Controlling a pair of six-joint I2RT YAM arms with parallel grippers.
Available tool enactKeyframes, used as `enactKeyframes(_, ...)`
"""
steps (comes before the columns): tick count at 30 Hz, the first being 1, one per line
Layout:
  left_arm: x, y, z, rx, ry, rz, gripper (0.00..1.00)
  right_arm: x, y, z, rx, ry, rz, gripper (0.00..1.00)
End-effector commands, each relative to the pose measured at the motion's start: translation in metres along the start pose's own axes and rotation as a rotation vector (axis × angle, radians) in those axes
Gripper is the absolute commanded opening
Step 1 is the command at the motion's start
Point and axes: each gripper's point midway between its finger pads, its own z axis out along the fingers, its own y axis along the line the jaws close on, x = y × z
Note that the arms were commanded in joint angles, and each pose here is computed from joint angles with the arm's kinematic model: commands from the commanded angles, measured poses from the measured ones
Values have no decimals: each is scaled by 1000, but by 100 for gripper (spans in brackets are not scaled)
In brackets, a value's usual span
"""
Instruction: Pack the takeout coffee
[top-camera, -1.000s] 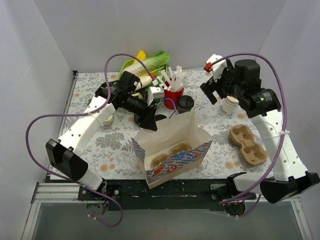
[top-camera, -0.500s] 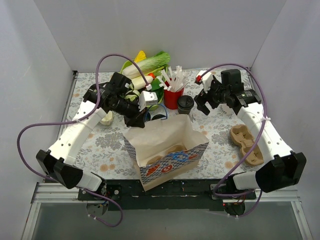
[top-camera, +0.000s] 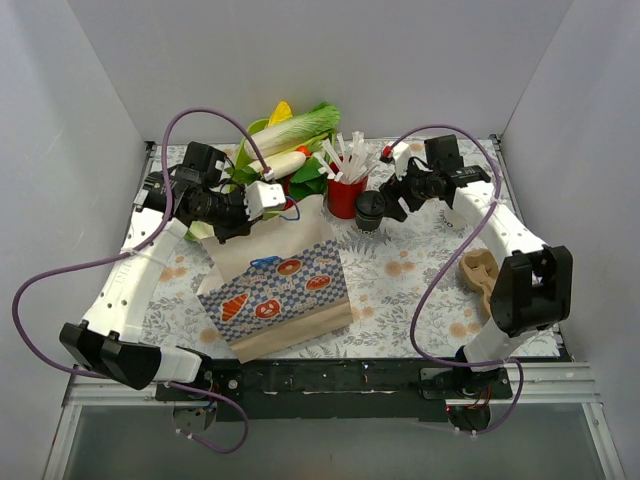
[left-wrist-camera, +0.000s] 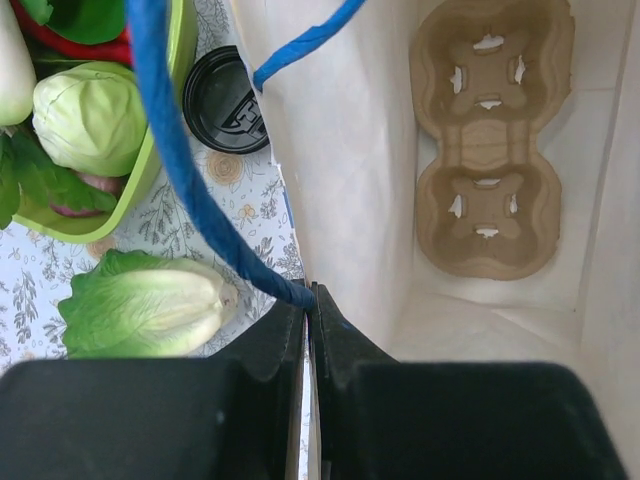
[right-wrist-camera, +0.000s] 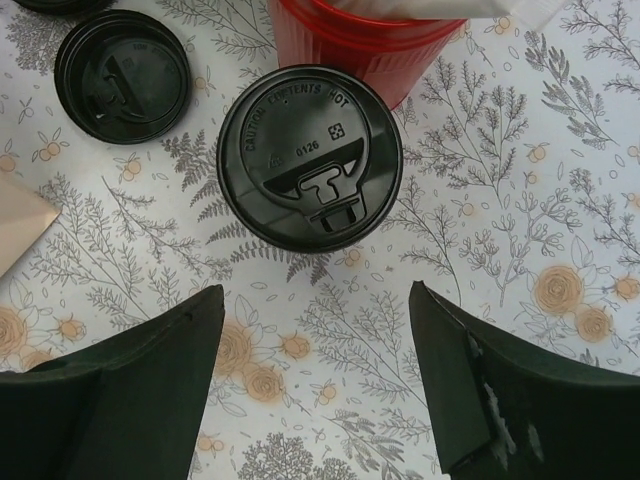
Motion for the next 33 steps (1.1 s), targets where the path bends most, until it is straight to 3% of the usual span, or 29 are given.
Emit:
enactKeyframes(1, 14, -9, -8, 5, 51, 54, 0, -30, -12, 0, 9, -78, -12, 80)
enactKeyframes(7, 3, 3, -14, -30, 35, 69, 0, -29, -13, 5, 9, -97, -73, 81)
enactKeyframes(8, 1, 3, -13, -22, 28, 58, 10, -29, -13, 7, 4, -102, -86, 82)
enactKeyframes(9, -4, 5, -14, -26, 13, 50, 31, -31, -14, 9, 3, -112, -98, 83)
enactKeyframes(13, -17, 2, -12, 3, -37, -33, 53, -36, -17, 17, -39, -121, -157, 90)
enactKeyframes(18, -21, -5, -12, 28, -61, -78, 58, -37, -21, 33, -87, -98, -181, 97)
enactKeyframes(33, -34, -9, -12, 30, -130, -201, 66, -47, -17, 52, -279, -80, -292, 98)
